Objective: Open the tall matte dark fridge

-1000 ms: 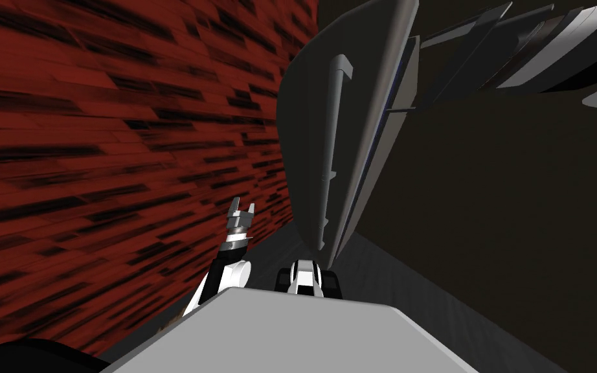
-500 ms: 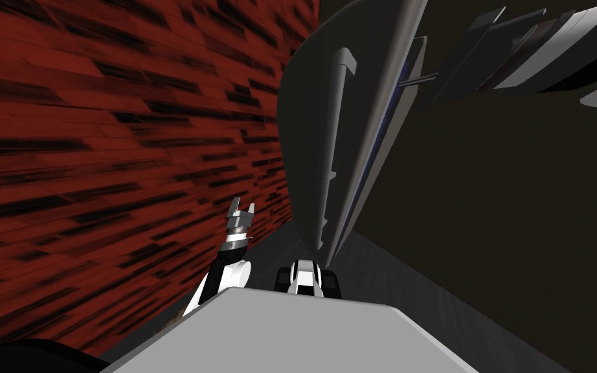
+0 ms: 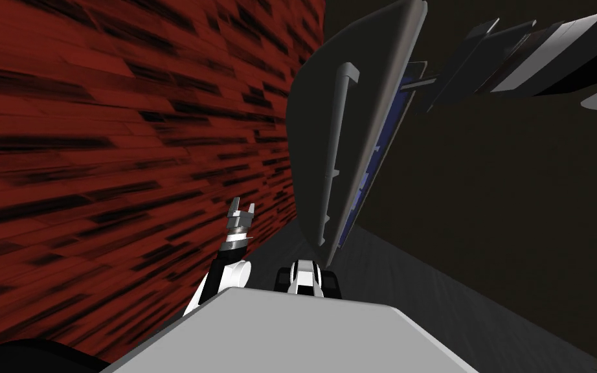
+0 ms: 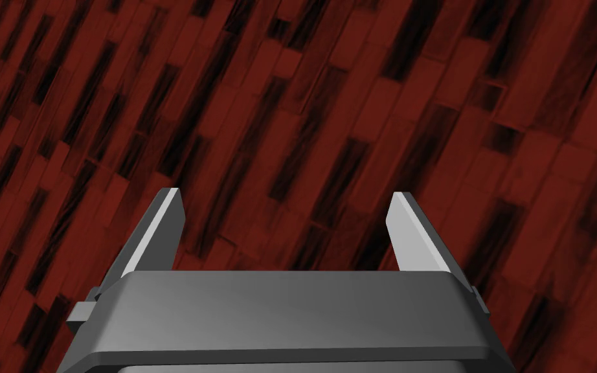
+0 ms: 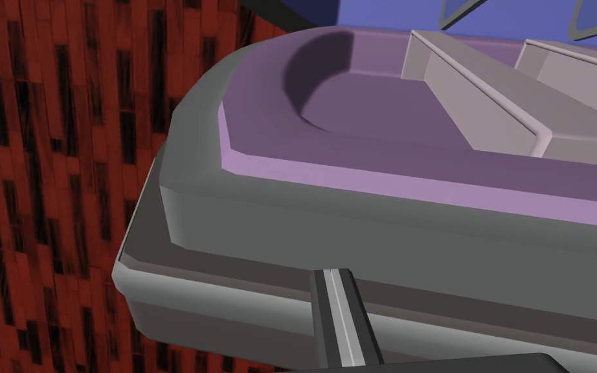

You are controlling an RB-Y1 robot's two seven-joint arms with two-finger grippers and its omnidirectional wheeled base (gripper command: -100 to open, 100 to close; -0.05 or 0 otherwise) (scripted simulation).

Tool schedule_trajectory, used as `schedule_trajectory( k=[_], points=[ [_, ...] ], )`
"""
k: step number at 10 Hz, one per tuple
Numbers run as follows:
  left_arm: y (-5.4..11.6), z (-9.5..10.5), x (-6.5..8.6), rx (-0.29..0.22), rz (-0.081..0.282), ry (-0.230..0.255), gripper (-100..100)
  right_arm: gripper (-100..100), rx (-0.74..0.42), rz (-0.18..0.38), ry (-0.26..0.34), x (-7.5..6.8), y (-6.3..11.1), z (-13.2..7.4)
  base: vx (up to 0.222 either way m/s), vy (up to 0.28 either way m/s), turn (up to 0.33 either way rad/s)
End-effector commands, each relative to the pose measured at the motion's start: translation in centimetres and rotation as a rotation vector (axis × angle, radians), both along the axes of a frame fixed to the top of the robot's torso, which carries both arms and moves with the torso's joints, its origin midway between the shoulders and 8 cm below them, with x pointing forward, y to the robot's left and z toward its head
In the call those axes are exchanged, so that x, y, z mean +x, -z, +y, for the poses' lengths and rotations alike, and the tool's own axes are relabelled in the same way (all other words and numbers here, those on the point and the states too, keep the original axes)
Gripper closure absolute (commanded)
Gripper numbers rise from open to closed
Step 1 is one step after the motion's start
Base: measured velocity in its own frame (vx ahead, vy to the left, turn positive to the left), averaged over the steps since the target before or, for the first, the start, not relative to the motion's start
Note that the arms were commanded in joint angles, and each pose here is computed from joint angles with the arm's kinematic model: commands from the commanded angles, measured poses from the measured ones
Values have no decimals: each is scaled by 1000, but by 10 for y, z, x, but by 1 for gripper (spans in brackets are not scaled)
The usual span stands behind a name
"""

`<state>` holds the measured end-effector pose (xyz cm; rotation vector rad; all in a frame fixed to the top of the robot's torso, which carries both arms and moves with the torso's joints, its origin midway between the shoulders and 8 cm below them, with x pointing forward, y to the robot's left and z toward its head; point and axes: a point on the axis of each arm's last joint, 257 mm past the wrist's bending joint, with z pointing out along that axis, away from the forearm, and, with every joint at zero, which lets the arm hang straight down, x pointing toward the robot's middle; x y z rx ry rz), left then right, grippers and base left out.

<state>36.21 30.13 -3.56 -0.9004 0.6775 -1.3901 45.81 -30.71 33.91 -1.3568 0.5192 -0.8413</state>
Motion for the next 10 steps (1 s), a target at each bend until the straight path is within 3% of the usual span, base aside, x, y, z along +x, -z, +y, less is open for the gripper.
schedule_trajectory(
  k=[1,6,10],
  points=[
    [0,0,0,0,0,0,0,100,0,-1,39,7,-1,-10,-87,213,-20],
    [0,0,0,1,0,0,0,100,4,-6,110,19,-1,-30,-53,137,-29],
    [0,0,0,1,0,0,0,100,5,-7,134,22,-1,-37,-41,94,-25]
  ],
)
